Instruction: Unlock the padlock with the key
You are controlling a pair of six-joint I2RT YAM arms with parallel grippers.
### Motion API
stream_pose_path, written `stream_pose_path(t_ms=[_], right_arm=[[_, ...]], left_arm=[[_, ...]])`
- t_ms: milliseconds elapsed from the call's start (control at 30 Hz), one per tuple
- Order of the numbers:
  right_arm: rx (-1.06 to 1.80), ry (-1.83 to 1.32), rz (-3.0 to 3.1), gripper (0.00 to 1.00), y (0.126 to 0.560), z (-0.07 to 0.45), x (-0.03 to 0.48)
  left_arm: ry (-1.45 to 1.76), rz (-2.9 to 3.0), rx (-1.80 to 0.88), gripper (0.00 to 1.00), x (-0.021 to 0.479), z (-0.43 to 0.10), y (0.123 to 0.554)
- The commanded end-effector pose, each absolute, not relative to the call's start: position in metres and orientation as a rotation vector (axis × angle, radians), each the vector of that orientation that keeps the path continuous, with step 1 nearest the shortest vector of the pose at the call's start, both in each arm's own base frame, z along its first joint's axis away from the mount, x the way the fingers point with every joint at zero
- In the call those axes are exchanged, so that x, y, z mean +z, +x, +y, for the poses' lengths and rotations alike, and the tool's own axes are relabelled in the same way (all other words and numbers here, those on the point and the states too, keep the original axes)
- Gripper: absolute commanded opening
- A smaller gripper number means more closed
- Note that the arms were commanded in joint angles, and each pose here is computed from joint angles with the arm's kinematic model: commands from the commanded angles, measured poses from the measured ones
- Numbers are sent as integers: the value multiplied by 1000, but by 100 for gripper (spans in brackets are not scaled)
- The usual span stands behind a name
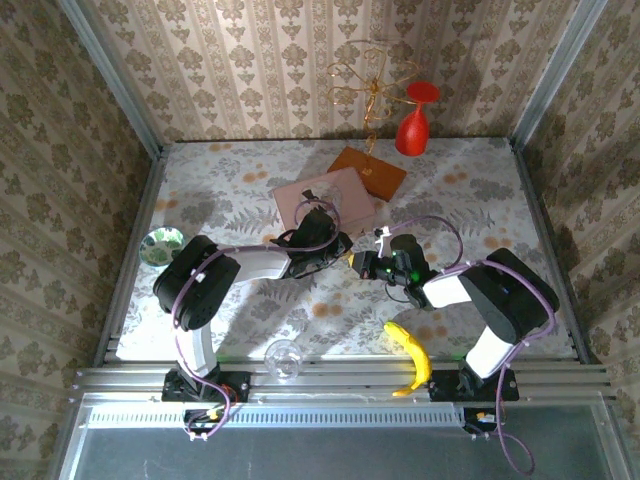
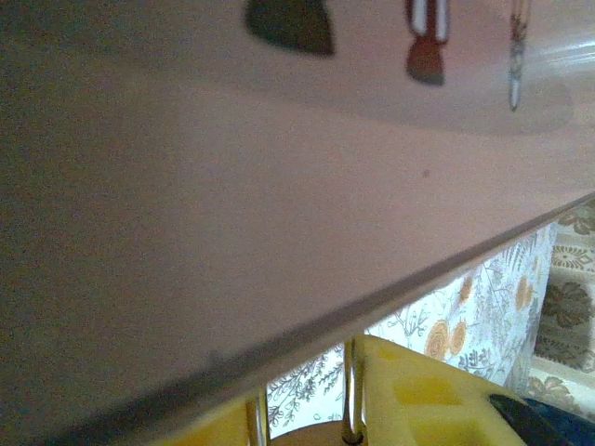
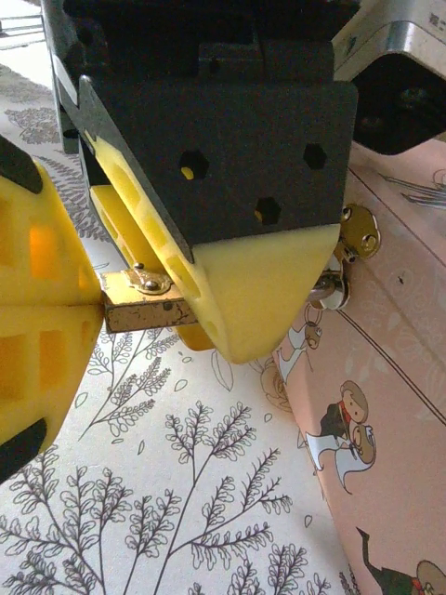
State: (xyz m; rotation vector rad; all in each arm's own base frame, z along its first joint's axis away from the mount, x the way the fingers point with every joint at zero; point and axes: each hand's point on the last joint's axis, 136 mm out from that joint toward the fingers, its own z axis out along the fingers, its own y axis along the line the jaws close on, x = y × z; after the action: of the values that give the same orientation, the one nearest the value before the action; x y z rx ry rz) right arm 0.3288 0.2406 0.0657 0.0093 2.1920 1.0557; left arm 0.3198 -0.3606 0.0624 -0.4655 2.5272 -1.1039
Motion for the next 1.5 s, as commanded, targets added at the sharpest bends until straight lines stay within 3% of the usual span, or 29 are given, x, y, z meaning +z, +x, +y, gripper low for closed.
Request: stream_pose_path(t_ms=[0, 567, 800, 1067, 1300, 1467], right_arm=[[955, 27, 2073, 0, 359, 227, 102], [899, -7, 2181, 0, 355, 225, 93], [678, 36, 2357, 0, 337, 196, 75], [430, 93, 2517, 9, 309, 165, 61], [366, 91, 2567, 14, 302, 181, 57], [385, 85, 2577, 18, 305, 197, 54]], left_arm=[[-423, 2614, -1196, 0, 64, -371, 290], [-441, 2607, -1184, 0, 62, -369, 295], [-379, 2640, -1008, 0, 45, -355, 300], [-362, 2699, -956, 8, 19, -361, 296], [-370, 2717, -927, 22, 8, -361, 293], [-389, 2737, -890, 25, -2, -355, 289]])
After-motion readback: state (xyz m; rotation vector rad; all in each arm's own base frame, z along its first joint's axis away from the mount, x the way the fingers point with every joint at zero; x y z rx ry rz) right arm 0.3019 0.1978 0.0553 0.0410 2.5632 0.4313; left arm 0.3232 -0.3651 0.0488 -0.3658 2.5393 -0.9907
